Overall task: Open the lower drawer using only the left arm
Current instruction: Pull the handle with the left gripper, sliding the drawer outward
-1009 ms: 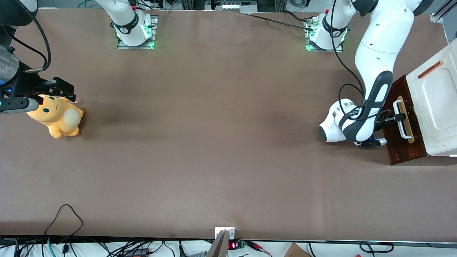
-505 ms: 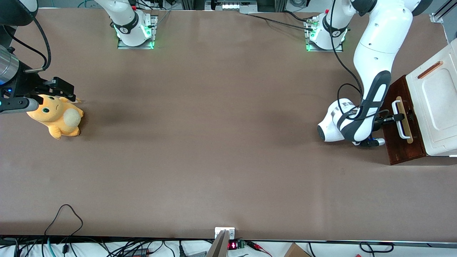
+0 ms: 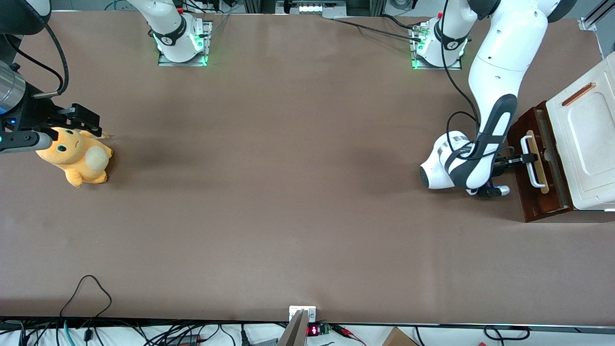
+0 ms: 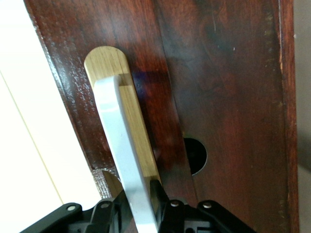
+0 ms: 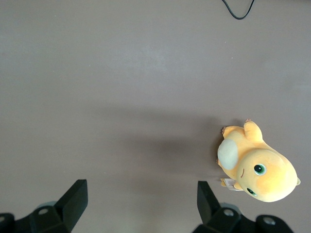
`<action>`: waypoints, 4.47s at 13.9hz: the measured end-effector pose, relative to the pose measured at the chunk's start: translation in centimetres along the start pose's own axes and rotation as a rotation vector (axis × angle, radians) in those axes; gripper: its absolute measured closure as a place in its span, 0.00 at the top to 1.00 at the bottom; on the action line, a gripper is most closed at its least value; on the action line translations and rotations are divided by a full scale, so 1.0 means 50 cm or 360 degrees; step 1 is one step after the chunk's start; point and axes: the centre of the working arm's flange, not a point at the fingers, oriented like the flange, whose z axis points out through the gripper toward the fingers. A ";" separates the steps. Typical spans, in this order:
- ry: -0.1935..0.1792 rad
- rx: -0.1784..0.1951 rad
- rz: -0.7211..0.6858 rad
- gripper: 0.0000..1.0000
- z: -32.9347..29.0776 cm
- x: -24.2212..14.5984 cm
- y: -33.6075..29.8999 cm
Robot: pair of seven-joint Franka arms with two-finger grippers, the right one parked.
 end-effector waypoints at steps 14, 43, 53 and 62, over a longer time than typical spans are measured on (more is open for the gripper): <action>0.0056 -0.0003 -0.0007 0.19 -0.066 -0.022 0.009; 0.0070 -0.0002 -0.0020 0.19 -0.119 -0.048 0.019; 0.0065 -0.0012 -0.0032 0.19 -0.139 -0.053 0.020; 0.0063 -0.0010 -0.0034 0.19 -0.148 -0.054 0.022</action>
